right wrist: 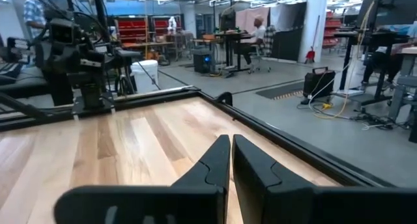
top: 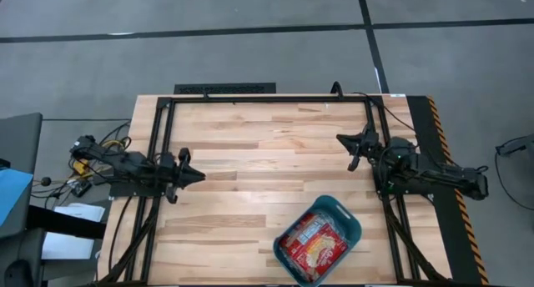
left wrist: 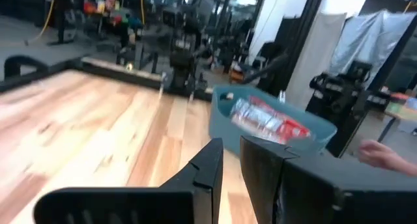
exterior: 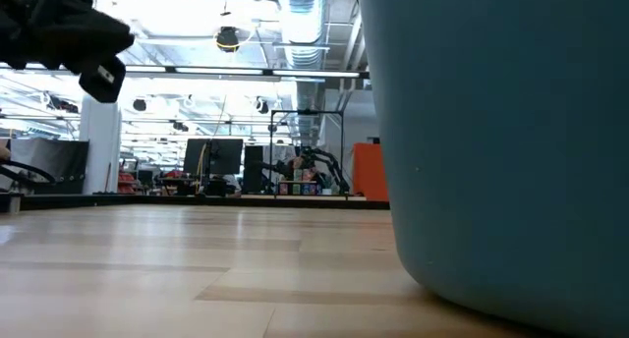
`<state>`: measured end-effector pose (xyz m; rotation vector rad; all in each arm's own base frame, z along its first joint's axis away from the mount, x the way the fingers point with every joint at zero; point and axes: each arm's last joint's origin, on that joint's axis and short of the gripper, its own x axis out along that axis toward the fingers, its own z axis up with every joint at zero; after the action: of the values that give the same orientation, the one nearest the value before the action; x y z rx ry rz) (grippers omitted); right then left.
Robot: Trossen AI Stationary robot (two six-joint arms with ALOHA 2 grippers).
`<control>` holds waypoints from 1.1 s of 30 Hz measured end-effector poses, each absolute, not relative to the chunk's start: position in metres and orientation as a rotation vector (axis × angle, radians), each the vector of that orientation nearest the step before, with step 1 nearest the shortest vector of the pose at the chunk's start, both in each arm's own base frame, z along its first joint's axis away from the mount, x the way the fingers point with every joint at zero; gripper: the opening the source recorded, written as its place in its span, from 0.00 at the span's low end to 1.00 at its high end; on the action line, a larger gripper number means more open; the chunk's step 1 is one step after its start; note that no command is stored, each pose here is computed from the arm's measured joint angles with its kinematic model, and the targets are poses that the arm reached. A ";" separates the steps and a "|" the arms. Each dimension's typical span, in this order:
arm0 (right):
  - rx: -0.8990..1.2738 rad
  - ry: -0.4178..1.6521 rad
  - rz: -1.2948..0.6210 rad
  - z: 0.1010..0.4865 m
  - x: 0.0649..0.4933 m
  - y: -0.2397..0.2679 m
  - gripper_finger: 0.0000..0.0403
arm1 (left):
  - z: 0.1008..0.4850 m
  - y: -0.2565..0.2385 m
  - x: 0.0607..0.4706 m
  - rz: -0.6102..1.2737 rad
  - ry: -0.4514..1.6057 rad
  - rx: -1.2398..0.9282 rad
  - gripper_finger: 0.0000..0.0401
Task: Sort popcorn bags into baskets
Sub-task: Return to Home Position
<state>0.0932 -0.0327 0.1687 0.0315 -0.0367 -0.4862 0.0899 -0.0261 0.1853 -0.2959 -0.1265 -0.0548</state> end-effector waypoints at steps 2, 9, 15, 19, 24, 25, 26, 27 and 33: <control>0.032 -0.037 -0.489 0.169 0.093 -0.033 0.11 | 0.181 -0.026 0.090 -0.050 -0.085 -0.283 0.11; 0.032 -0.036 -0.488 0.169 0.093 -0.033 0.11 | 0.174 -0.027 0.091 -0.043 -0.014 -0.236 0.11; 0.032 -0.036 -0.488 0.168 0.093 -0.033 0.11 | 0.174 -0.027 0.091 -0.043 -0.014 -0.236 0.11; 0.032 -0.036 -0.488 0.168 0.093 -0.033 0.11 | 0.174 -0.027 0.091 -0.043 -0.013 -0.236 0.11; 0.033 -0.036 -0.488 0.168 0.093 -0.033 0.11 | 0.174 -0.027 0.091 -0.043 -0.013 -0.236 0.11; 0.033 -0.036 -0.488 0.168 0.093 -0.033 0.11 | 0.174 -0.027 0.091 -0.043 -0.013 -0.236 0.11; 0.033 -0.036 -0.488 0.168 0.093 -0.033 0.11 | 0.174 -0.027 0.091 -0.043 -0.013 -0.236 0.11; 0.034 -0.036 -0.488 0.168 0.093 -0.033 0.11 | 0.174 -0.027 0.091 -0.043 -0.012 -0.236 0.11; 0.034 -0.035 -0.488 0.168 0.093 -0.033 0.11 | 0.174 -0.027 0.091 -0.043 -0.012 -0.235 0.11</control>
<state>0.0932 -0.0329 0.1681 0.0341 -0.0355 -0.4877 0.0911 -0.0266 0.1741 -0.2352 -0.0121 -0.0433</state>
